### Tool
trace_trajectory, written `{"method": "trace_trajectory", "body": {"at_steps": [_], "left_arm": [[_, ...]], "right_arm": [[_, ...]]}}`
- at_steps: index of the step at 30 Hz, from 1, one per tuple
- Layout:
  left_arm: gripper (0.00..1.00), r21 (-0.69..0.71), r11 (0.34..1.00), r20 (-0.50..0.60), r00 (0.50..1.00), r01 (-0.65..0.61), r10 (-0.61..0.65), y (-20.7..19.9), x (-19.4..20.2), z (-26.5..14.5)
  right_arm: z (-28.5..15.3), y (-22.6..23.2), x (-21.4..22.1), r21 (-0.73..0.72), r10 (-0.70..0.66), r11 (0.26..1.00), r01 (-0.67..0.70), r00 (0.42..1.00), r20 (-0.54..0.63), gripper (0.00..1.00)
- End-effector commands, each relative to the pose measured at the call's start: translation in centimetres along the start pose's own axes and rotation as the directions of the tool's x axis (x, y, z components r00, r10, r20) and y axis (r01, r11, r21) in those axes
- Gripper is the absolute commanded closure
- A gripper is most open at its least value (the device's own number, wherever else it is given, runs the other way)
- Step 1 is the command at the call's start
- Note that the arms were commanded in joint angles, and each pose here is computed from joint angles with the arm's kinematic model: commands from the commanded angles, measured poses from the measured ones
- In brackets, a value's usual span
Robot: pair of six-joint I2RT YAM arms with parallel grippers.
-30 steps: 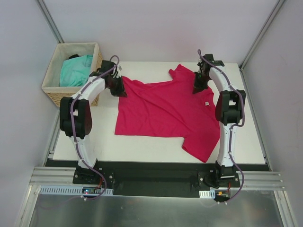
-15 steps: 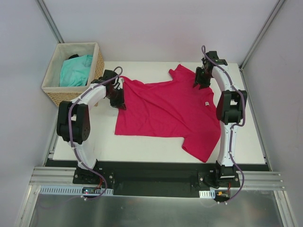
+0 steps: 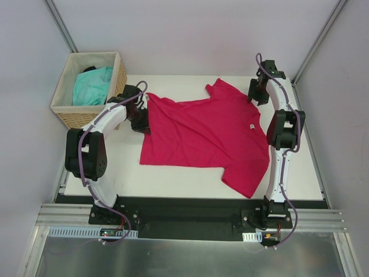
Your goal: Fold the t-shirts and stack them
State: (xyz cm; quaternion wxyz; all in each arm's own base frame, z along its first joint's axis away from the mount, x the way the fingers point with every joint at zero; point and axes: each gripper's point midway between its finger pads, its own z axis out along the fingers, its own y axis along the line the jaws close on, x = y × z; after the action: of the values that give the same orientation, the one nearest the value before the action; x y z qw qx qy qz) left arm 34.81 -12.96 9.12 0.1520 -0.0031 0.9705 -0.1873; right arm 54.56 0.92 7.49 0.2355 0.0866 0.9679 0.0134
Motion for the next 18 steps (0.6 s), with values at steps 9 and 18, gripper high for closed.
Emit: {"method": "trace_trajectory", "body": {"at_steps": [9, 18], "left_arm": [[1.0, 0.02, 1.0, -0.041, 0.999, -0.011, 0.011, -1.0, 0.7, -1.1], [1.0, 0.014, 0.999, -0.079, 0.996, -0.03, 0.031, -1.4, 1.1, -2.4]], "right_arm": [[1.2, -4.1, -0.1, 0.112, -0.091, 0.989, 0.094, 0.995, -0.027, 0.51], [2.9, -4.3, 1.0, 0.112, -0.085, 0.989, 0.092, 0.995, -0.06, 0.6]]}}
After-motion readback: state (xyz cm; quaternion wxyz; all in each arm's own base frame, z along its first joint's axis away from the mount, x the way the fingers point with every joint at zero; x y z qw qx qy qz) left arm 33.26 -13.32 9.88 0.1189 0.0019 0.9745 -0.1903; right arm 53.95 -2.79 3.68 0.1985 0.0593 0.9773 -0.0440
